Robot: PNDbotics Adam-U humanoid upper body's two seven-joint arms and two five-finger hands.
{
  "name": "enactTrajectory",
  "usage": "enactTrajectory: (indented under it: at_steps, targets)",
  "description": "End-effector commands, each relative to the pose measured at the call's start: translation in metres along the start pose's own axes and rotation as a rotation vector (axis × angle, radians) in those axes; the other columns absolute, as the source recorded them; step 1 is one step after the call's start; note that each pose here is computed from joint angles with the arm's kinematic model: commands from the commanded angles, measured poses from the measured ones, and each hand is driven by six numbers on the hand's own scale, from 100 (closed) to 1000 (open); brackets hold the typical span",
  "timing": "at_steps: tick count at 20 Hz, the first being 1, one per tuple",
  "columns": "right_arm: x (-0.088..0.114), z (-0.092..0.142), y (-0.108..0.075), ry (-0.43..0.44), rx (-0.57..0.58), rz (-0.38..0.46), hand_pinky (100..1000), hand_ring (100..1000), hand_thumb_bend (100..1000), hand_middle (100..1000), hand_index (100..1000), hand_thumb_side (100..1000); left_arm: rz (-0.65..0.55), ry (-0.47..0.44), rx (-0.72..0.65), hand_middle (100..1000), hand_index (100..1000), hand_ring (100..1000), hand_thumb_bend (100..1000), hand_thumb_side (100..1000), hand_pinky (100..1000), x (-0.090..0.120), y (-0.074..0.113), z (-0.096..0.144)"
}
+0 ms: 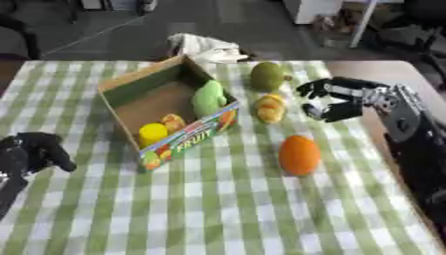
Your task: Pick up objects on the table and place them in the box.
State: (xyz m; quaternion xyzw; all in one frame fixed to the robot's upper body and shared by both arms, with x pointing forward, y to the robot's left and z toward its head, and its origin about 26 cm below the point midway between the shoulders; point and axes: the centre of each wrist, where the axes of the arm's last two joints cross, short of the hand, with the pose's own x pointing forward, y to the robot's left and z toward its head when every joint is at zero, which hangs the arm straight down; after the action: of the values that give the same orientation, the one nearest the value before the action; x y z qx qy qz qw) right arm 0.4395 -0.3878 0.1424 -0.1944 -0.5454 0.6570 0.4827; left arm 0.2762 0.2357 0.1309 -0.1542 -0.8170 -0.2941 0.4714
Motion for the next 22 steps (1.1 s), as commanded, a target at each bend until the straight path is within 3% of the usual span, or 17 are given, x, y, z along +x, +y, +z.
enactTrajectory:
  at_steps: [1,13,16,18,19,20,21,22]
  targets:
    - [-0.001,0.014,-0.015,-0.042,0.079,0.107,894,865,100,862,975,953,-0.015,-0.015,-0.007,570,775,577,100,706,654,0.006,0.0,-0.002]
    - [0.007,0.042,0.005,-0.133,0.149,0.184,896,855,100,844,972,1000,-0.024,-0.001,-0.004,565,775,575,100,717,653,0.006,0.0,-0.003]
    - [0.01,0.048,0.014,-0.152,0.154,0.188,895,852,100,840,970,939,-0.027,0.0,-0.002,565,775,575,100,718,653,0.006,0.0,-0.003]
    - [0.011,0.051,0.019,-0.152,0.16,0.192,893,849,100,837,970,792,-0.027,0.002,-0.002,564,775,575,100,720,653,0.006,0.0,-0.004]
    - [0.011,0.052,0.021,-0.147,0.163,0.196,891,845,100,831,963,588,-0.027,0.003,-0.003,563,775,574,100,720,653,0.006,0.0,-0.004]
    - [0.011,0.053,0.023,-0.14,0.164,0.201,888,840,100,824,959,500,-0.026,0.003,-0.003,563,775,574,100,720,653,0.006,0.0,-0.004]
    - [0.011,0.053,0.024,-0.132,0.159,0.206,883,827,100,807,947,313,-0.026,0.003,-0.003,563,776,574,100,720,653,0.006,0.0,-0.004]
    - [0.011,0.053,0.026,-0.125,0.149,0.211,880,820,100,795,940,311,-0.026,0.002,-0.002,562,776,573,100,720,653,0.007,0.0,-0.004]
